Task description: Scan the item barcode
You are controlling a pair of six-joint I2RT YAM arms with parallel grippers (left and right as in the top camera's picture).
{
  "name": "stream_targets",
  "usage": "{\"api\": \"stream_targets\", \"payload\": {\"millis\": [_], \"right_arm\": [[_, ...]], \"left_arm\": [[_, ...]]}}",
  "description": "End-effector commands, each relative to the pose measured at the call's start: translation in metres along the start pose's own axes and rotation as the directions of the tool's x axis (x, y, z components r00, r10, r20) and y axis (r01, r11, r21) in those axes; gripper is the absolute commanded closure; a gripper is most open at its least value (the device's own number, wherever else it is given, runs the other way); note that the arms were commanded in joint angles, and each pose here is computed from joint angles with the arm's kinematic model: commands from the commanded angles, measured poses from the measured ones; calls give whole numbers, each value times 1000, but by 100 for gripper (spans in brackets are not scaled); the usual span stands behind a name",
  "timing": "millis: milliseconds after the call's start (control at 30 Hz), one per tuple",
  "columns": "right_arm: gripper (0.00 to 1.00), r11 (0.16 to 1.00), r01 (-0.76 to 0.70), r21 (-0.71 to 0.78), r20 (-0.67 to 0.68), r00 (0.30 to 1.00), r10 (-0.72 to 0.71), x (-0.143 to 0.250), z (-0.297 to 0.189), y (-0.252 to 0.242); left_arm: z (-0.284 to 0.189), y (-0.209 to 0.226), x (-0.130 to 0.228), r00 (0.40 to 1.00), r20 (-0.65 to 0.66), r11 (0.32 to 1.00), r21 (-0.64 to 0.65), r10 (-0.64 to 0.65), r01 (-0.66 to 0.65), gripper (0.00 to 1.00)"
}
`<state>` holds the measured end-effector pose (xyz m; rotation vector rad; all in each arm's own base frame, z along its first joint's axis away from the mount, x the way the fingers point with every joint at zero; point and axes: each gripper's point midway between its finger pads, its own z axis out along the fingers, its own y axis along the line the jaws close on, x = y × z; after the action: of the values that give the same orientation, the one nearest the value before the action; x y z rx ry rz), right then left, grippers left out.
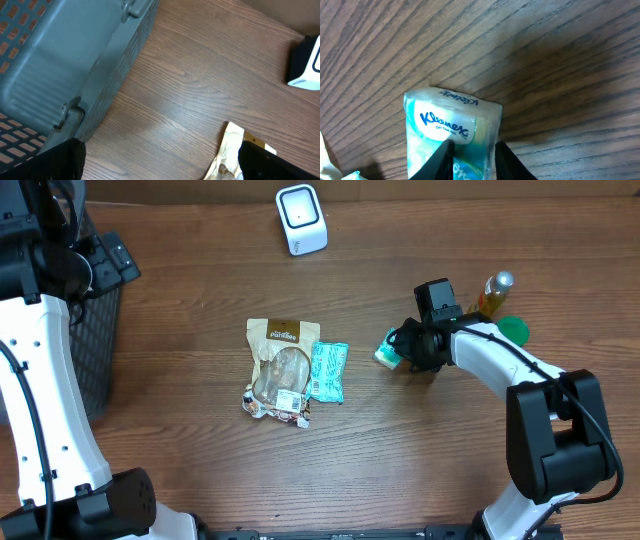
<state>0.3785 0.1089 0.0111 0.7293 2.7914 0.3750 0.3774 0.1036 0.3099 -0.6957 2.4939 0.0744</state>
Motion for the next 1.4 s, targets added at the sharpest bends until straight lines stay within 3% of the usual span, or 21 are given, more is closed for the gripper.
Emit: {"api": "stream_targets", "payload": {"millis": [0, 300, 767, 800, 967, 1100, 1200, 1367], "right_arm": [[76, 999, -25, 32, -7, 1000, 25, 3, 7, -8], [79, 995, -82, 61, -33, 996, 84, 9, 19, -15], [91, 993, -99, 68, -81, 991, 104, 19, 20, -18], [96, 993, -99, 70, -82, 991, 105, 19, 20, -18], [96, 995, -80, 53, -108, 990, 86, 20, 12, -17], [96, 997, -5, -77, -131, 991, -5, 11, -10, -4], [96, 964, 79, -254, -157, 980, -121, 9, -32, 13], [96, 762, 144, -631, -181, 928, -326, 23, -80, 46]], "left_arm": [[0, -1, -2, 1000, 2, 1000, 3, 4, -4, 0], [0, -1, -2, 1000, 2, 1000, 3, 4, -4, 0], [0, -1, -2, 1000, 2, 1000, 3, 4, -4, 1], [0, -1, -2, 1000, 2, 1000, 3, 4, -4, 1], [0, -1, -2, 1000, 2, 1000, 3, 4, -4, 0], [0, -1, -2, 1000, 2, 1000, 3, 4, -4, 0], [0, -1, -2, 1000, 2, 1000, 3, 4, -4, 0], [0, -1, -2, 1000, 2, 1000, 3, 4, -4, 1]]}}
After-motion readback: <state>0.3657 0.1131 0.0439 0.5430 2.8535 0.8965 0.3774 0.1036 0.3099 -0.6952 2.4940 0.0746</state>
